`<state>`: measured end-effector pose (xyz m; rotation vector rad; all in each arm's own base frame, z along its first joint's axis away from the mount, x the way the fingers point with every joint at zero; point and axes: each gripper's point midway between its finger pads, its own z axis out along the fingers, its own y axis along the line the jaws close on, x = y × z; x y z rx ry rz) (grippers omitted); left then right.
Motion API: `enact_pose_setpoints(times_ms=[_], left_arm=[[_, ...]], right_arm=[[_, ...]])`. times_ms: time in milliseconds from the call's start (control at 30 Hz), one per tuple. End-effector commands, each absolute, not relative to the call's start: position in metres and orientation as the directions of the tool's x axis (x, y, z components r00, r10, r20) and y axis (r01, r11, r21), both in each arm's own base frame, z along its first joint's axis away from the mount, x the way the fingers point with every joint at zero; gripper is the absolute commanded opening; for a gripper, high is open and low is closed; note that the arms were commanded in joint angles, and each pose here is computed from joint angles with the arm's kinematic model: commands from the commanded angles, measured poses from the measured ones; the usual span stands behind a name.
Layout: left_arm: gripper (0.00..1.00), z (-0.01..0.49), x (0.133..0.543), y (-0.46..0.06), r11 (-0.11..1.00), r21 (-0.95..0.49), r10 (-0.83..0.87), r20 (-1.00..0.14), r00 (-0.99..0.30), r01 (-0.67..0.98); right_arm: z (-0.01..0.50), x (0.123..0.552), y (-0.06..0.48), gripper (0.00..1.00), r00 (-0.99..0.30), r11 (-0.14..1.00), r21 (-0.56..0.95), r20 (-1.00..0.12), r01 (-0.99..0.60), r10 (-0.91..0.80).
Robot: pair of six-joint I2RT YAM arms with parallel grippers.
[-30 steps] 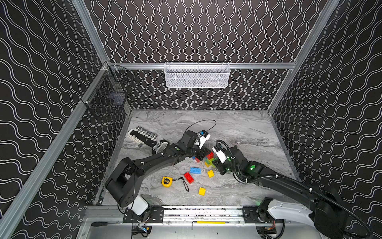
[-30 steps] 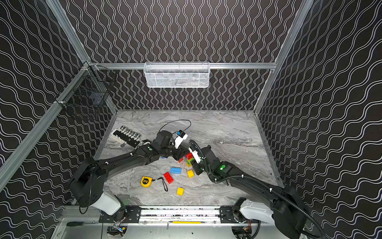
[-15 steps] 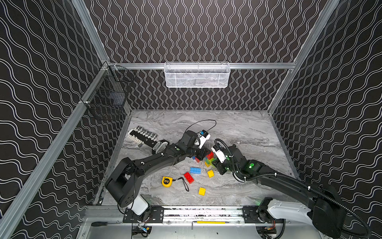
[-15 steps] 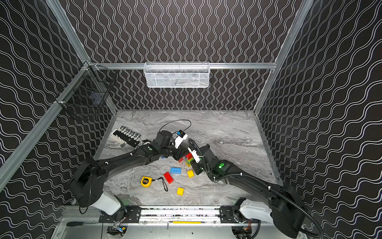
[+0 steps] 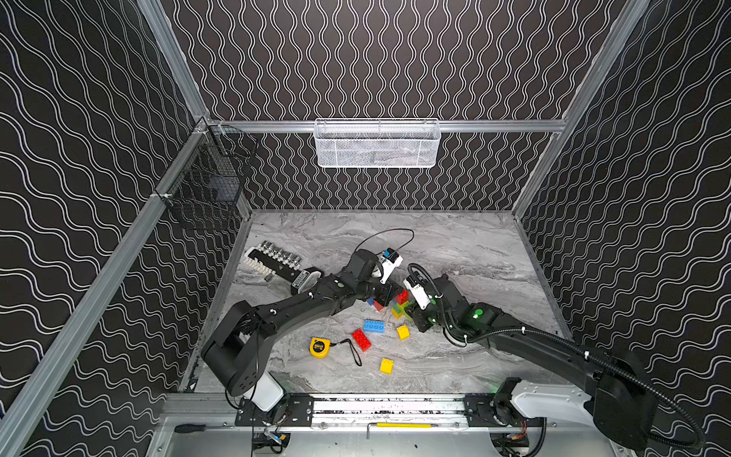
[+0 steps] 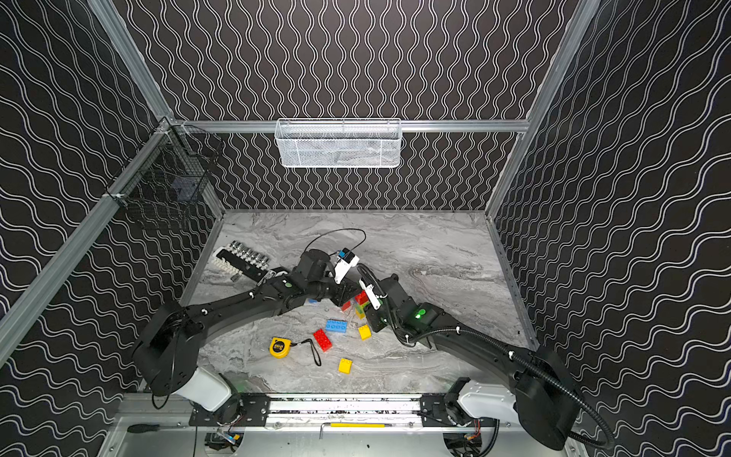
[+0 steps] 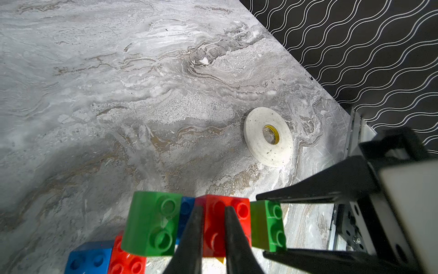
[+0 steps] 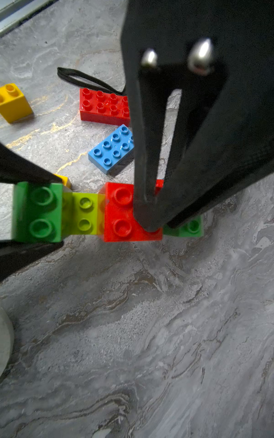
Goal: Assemble a fork with lego
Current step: Assemble the lego brick with the lego brick.
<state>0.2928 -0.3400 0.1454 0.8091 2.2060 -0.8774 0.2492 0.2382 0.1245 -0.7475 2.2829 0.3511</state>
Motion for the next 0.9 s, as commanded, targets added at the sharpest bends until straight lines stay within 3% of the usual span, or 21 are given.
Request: enact_pose_setpoints(times_ms=[0,867], left_arm=[[0.17,0.106,0.273,-0.318,0.650,-0.361,0.396,-0.589,-0.704,0.668],[0.17,0.105,0.273,-0.318,0.653,-0.363,0.397,-0.583,-0.709,0.664]], right_arm=[[0.110,0.242,0.227,0.00,-0.627,0.806,0.014,-0.637,-0.591,-0.448],[0.098,0.238,0.222,0.00,-0.629,0.796,-0.013,-0.606,-0.605,-0.488]])
